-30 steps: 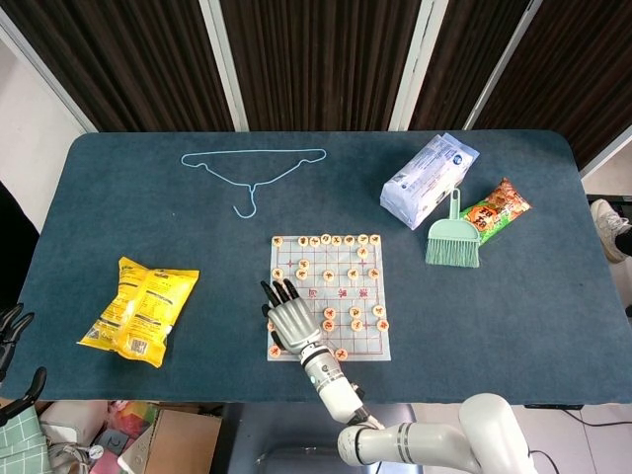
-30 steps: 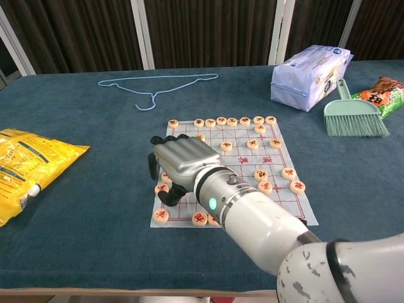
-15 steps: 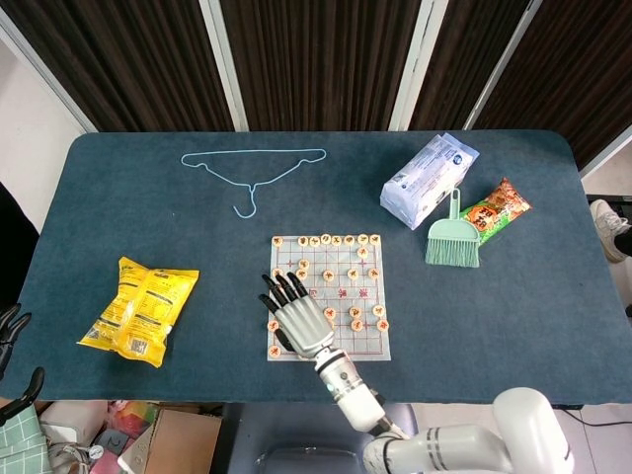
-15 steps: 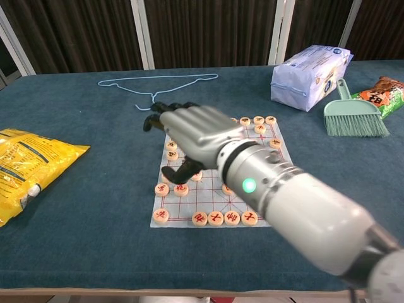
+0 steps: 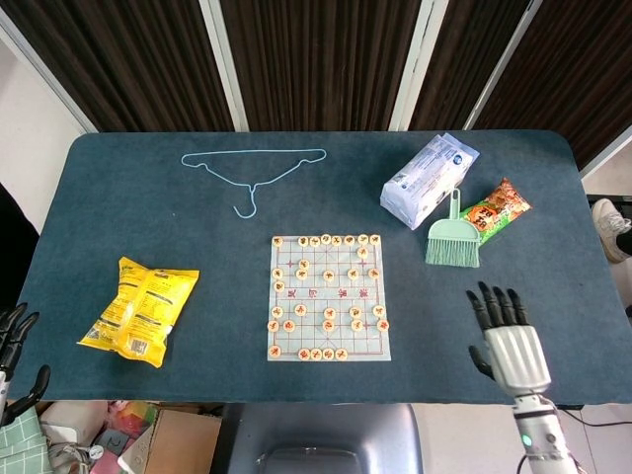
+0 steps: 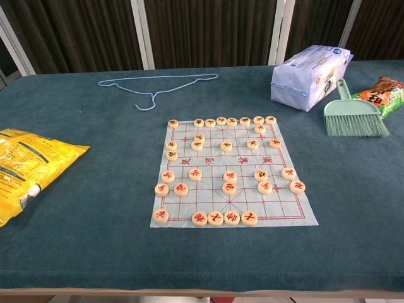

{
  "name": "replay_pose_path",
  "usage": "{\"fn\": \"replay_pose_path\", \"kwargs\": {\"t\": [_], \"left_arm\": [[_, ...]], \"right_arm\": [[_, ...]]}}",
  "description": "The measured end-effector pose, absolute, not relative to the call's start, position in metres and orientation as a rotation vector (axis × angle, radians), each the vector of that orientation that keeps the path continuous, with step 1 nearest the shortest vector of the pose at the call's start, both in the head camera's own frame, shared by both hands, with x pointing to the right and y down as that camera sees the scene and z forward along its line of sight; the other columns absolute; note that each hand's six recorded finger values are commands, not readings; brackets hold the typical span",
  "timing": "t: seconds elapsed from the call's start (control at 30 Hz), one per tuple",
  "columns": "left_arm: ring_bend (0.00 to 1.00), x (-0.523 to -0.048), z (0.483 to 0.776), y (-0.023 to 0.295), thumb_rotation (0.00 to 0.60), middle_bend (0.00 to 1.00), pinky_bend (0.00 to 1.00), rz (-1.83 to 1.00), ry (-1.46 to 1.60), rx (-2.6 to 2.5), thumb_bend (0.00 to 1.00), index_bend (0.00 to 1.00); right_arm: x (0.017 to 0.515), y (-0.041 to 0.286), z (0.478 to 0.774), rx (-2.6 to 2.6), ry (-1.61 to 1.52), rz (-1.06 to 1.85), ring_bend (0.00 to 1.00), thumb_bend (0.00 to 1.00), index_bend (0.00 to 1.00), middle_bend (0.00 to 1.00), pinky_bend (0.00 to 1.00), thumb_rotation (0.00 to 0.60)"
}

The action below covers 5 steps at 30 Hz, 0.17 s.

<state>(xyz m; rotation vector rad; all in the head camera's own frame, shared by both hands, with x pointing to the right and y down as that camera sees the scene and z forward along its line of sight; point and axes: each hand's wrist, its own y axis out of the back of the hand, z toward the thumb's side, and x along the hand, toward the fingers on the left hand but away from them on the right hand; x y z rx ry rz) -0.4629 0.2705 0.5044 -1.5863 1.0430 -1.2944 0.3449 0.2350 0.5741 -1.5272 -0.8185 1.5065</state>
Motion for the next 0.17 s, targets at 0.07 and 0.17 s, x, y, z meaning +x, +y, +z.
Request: {"fn": "replay_pose_path", "kwargs": {"t": [0.07, 0.17], "left_arm": [[0.0, -0.46, 0.509, 0.273, 0.6, 0.0, 0.04, -1.316, 1.023, -1.612, 0.44, 0.0], [0.0, -0.456, 0.514, 0.275, 0.6, 0.0, 0.04, -1.347, 0.989, -1.636, 0.44, 0.0]], "right_arm": [[0.362, 0.249, 0.559, -1.512, -0.925, 1.482, 0.0, 0.43, 0.0, 0.0, 0.0, 0.6], [0.374, 0.264, 0.543, -1.493, -0.992, 1.428, 0.0, 0.43, 0.0, 0.0, 0.0, 0.6]]}}
